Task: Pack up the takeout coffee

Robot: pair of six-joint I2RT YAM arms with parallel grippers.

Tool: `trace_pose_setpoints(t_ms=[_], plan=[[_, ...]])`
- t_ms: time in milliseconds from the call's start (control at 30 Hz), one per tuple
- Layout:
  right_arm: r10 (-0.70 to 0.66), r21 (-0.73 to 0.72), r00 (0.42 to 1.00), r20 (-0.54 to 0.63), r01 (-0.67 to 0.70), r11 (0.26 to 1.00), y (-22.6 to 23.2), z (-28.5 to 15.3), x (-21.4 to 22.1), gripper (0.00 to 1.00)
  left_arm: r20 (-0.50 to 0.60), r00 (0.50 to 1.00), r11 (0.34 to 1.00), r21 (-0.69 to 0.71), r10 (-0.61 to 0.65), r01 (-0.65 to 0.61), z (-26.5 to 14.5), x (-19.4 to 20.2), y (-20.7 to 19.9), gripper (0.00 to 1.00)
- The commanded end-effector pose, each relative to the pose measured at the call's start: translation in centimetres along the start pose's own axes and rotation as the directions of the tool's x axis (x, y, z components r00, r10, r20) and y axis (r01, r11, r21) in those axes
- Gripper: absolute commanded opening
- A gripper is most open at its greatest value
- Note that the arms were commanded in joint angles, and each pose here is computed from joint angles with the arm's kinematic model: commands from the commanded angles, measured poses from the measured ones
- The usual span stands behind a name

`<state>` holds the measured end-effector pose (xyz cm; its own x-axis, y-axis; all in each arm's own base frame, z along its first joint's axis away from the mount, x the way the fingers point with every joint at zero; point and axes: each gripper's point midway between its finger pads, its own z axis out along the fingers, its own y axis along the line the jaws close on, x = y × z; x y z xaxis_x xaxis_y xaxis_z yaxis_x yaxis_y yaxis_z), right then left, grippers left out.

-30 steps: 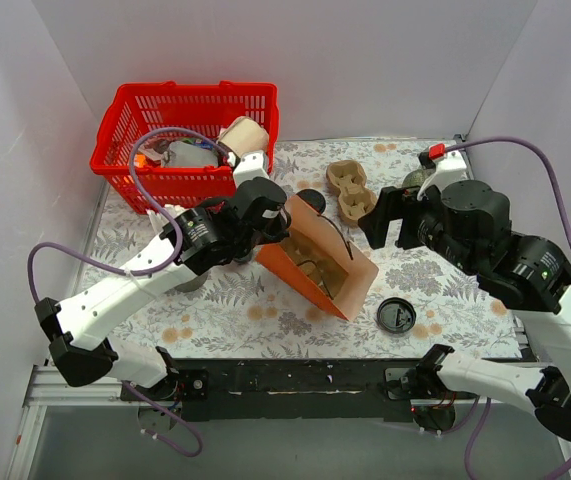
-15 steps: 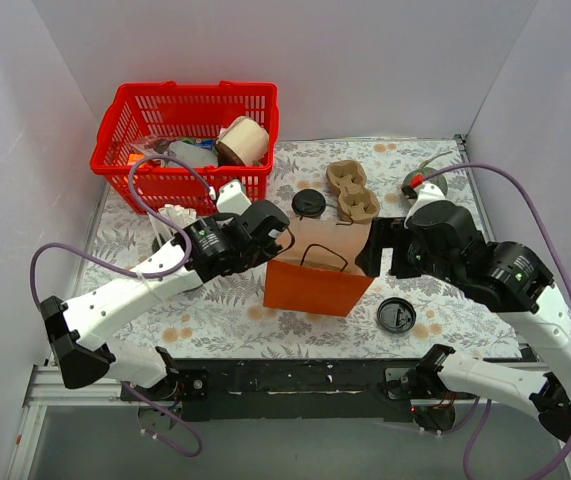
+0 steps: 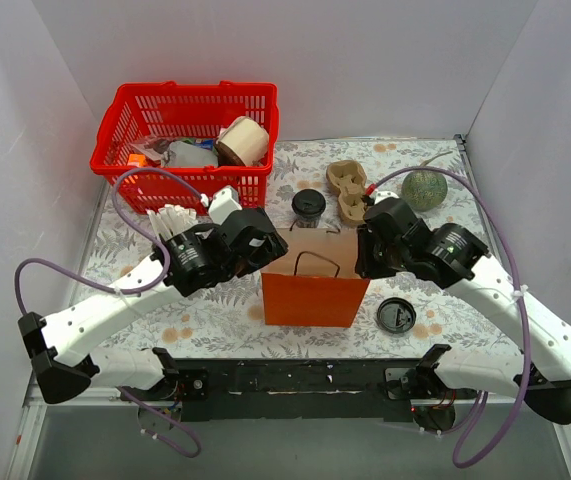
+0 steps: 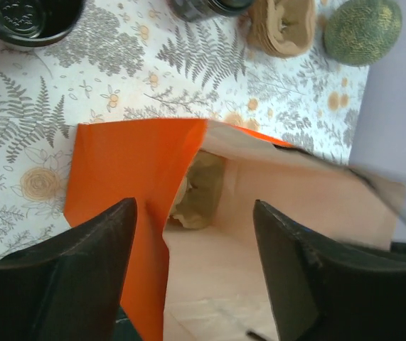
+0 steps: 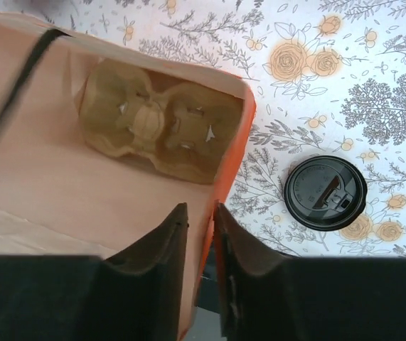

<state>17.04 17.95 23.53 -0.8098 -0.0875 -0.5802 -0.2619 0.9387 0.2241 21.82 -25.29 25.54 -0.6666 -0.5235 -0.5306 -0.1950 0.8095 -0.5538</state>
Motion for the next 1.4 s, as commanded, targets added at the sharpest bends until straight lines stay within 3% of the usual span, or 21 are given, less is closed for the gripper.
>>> trace_pose_setpoints(t_ms=[0,67,100,300,467,533,567,600,800,1000,1167,1300,1367], plan=[[-0.048,0.061,0.994,0.096,0.042,0.997,-0.7,-1.4,-3.1,0.11,-0.008,0.999,0.986,0.161,0.046,-0.045,-2.2,-0.6,-2.0,0.79],[-0.078,0.066,0.992,0.097,0.072,0.995,-0.7,-1.6,-3.4,0.03,0.011,0.997,0.968,0.236,0.081,-0.082,-3.5,-1.1,-2.8,0.95],[-0.090,0.065,0.991,0.097,0.084,0.994,-0.7,-1.7,-3.5,0.01,0.015,0.995,0.963,0.252,0.095,-0.096,-3.8,-1.2,-2.9,0.98],[-0.286,-0.005,0.952,0.112,0.288,0.957,0.6,-1.8,-5.0,0.01,0.080,0.977,0.922,0.323,0.196,-0.212,-6.2,-2.6,-3.1,0.98],[-0.316,-0.029,0.947,0.050,0.318,0.948,0.3,0.3,-5.1,0.03,0.097,0.955,0.897,0.325,0.282,-0.298,-6.4,-2.7,-3.3,0.98],[-0.298,-0.006,0.953,0.049,0.299,0.954,-0.5,0.8,-5.7,0.17,0.101,0.935,0.879,0.318,0.341,-0.355,-5.8,-2.4,-3.5,0.98],[-0.286,0.022,0.957,0.049,0.286,0.958,-1.0,1.0,-6.1,0.30,0.107,0.933,0.880,0.312,0.343,-0.359,-5.7,-2.6,-3.7,0.98],[-0.268,0.034,0.960,0.082,0.266,0.963,-1.2,0.2,-7.3,0.50,0.102,0.929,0.877,0.309,0.355,-0.369,-5.2,-2.3,-3.8,0.98],[-0.266,-0.008,0.926,0.270,0.278,0.961,0.4,-4.1,-11.2,0.62,0.099,0.917,0.875,0.278,0.386,-0.398,-3.7,-2.0,-4.3,0.98],[-0.270,-0.219,0.870,0.412,0.383,0.898,4.7,-6.4,-11.9,0.60,0.117,0.925,0.898,0.223,0.362,-0.380,-3.1,-2.6,-3.9,0.98],[-0.283,-0.456,0.898,0.336,0.418,0.785,9.0,-6.4,-10.0,0.38,0.123,0.930,0.912,0.190,0.345,-0.364,-2.7,-2.9,-3.5,0.98],[-0.300,-0.516,0.924,0.238,0.382,0.767,9.7,-3.9,-7.4,0.26,0.116,0.938,0.931,0.130,0.326,-0.340,-1.8,-2.8,-2.6,0.98],[-0.312,-0.521,0.928,0.205,0.374,0.768,9.8,-2.5,-6.4,0.25,0.095,0.938,0.931,0.124,0.333,-0.343,-1.4,-2.3,-2.3,0.98]])
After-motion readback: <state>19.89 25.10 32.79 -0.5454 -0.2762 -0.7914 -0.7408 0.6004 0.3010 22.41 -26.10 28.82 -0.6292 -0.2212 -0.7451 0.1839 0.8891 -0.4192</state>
